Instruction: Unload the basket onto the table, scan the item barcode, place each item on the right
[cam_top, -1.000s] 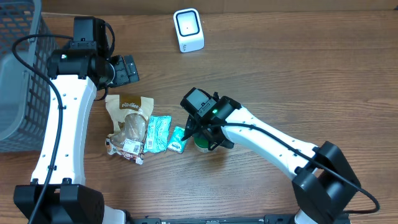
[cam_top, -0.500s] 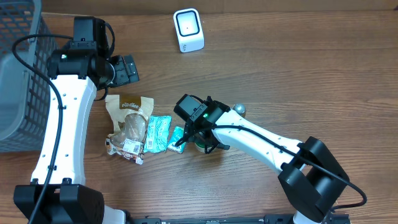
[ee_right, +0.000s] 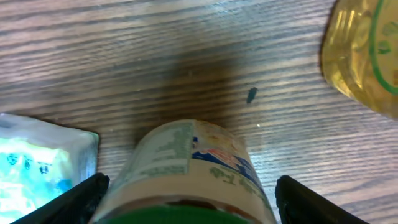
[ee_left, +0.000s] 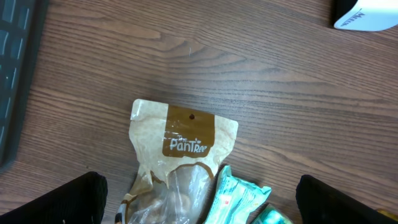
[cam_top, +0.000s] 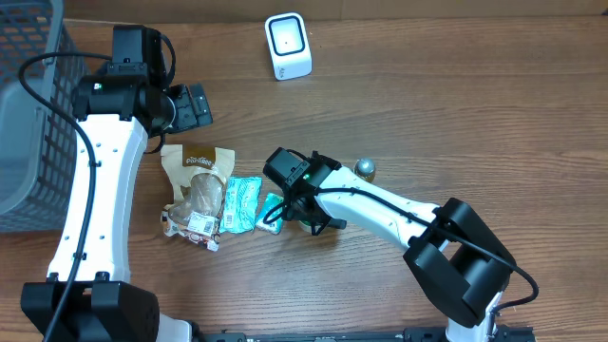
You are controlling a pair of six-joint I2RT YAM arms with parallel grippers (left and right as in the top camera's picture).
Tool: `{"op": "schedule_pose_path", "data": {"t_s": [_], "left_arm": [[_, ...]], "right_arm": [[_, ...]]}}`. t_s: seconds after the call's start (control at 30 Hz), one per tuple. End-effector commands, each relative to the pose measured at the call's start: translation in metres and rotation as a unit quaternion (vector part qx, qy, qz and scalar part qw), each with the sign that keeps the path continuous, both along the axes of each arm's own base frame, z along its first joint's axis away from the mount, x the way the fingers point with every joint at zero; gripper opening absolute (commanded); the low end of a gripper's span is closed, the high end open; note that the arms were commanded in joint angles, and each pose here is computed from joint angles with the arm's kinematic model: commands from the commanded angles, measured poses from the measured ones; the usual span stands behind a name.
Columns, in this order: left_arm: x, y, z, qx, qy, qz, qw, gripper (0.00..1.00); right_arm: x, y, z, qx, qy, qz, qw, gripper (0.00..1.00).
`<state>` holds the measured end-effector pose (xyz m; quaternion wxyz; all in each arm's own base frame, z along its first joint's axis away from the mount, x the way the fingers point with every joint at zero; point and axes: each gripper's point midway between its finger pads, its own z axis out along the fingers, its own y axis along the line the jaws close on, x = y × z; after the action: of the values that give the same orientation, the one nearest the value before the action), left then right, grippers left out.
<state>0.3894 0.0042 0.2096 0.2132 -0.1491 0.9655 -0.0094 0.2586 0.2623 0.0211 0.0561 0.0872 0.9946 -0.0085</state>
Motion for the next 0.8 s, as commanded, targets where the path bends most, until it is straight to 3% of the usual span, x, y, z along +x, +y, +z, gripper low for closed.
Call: {"op": "schedule_pose_path", "data": {"t_s": [0.0,0.5,0.77], "left_arm": [[0.0024,0.0024,0.0071,0.007,-0.011,-0.004,1.0,1.0],[0.0024,0.0024,0.0071,0.007,-0.011,-0.004,1.0,1.0],[0.0024,0.0024,0.0071,0.007,-0.011,-0.004,1.0,1.0]], "right_arm": [[-0.0016,-0.0043,0.0002,-0.011,0.0,0.004,1.0,0.83],[0.004,-0.0034,0.0053,-0.005,0.0,0.01,1.0,0.83],[0.0027,0.0016,0.005,0.005,0.005,0.036,0.999,0.77]]}}
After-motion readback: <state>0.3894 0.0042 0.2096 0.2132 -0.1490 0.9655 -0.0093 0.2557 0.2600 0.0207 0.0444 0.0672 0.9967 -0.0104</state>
